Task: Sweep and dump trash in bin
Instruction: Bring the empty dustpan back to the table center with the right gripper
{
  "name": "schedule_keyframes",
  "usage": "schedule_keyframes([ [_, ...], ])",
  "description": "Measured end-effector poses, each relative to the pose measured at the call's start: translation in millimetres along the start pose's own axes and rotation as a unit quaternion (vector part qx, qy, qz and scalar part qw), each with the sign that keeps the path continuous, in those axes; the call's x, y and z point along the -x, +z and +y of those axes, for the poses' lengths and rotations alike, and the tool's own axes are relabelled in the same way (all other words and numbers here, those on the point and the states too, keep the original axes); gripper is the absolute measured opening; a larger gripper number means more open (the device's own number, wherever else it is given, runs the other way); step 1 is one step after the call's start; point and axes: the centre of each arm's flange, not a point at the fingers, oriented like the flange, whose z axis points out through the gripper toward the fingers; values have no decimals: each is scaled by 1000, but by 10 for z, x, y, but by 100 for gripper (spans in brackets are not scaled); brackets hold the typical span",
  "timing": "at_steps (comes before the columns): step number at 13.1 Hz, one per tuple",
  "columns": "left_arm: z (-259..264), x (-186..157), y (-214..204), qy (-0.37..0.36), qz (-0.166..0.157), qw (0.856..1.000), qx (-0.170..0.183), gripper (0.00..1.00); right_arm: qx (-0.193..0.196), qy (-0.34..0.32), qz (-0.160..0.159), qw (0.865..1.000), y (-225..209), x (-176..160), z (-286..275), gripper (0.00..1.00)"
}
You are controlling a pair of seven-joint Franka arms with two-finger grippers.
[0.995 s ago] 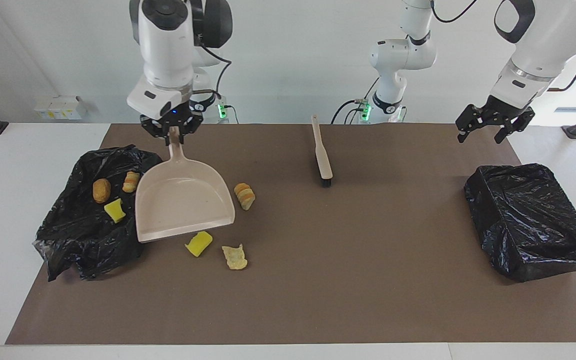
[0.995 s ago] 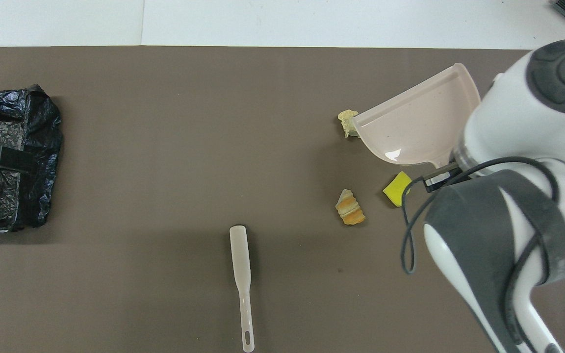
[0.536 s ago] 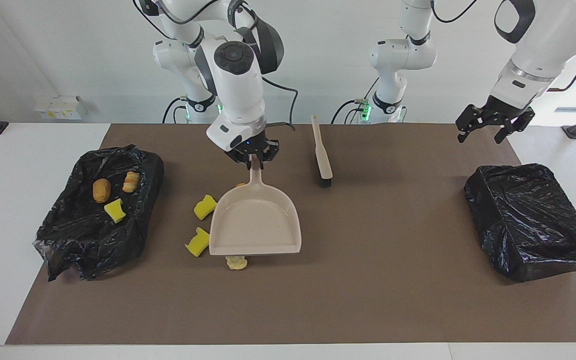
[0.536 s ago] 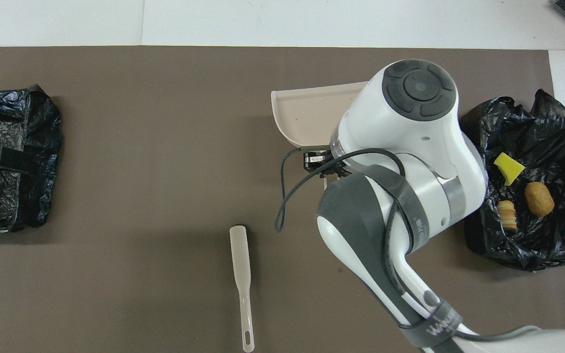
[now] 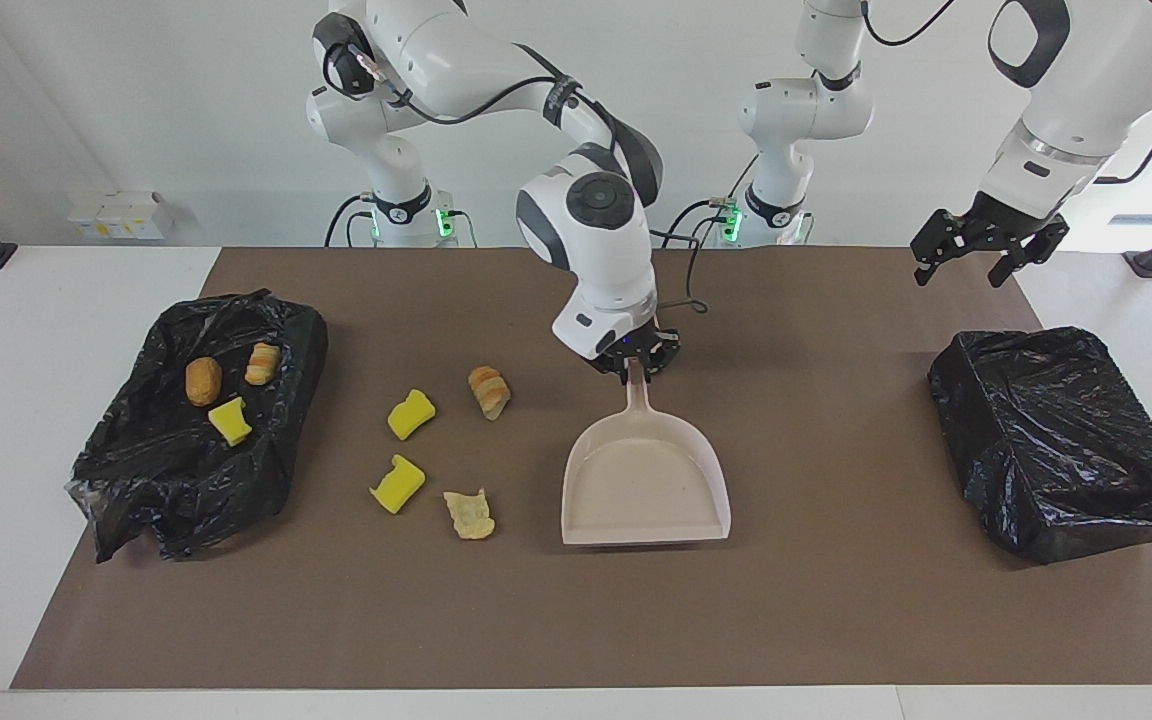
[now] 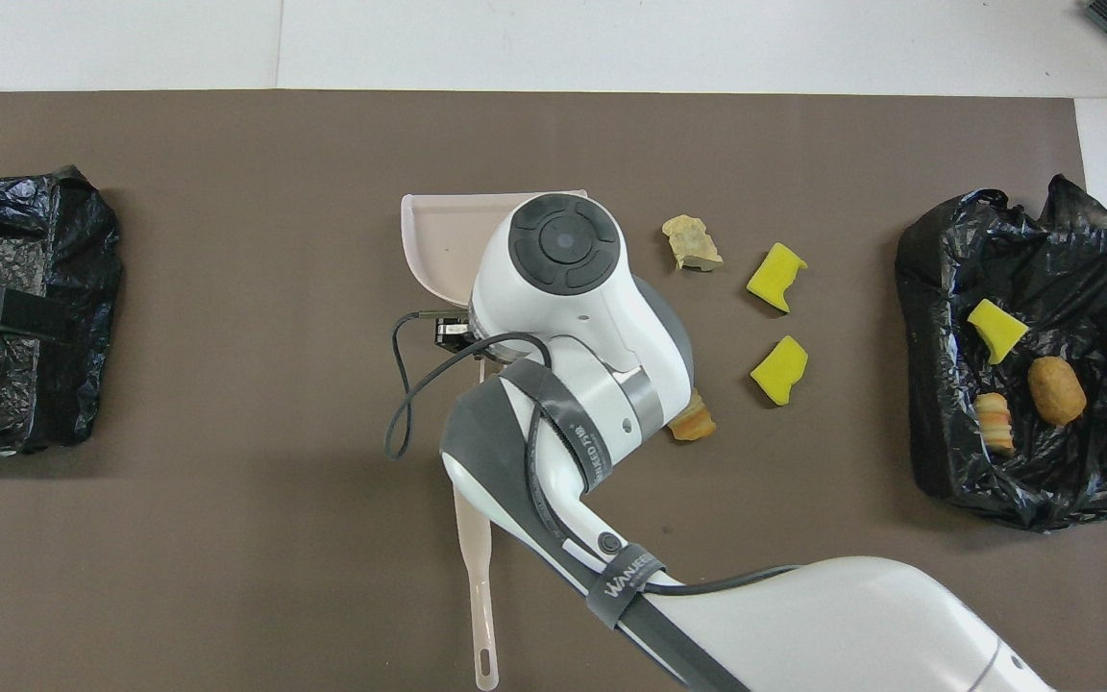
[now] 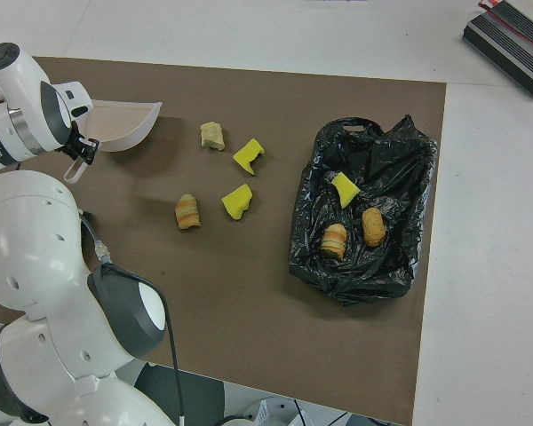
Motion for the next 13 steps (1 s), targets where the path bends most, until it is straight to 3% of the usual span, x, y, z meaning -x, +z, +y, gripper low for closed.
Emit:
schedule_keyframes([
  [3, 2, 0, 2, 0, 0, 1000, 0, 100, 5, -5, -2, 1000, 156, -19, -75, 32],
  [6, 2, 0, 5, 0, -1, 1000, 0, 100, -7, 3, 26, 1000, 216, -202, 13, 32],
  [11, 2, 0, 7, 0, -1, 1000, 0, 100, -2, 0, 20, 1000, 419, -196, -12, 32],
  [13, 2, 0, 8, 0, -1, 1000, 0, 100, 10, -14, 29, 999, 424, -198, -15, 48],
])
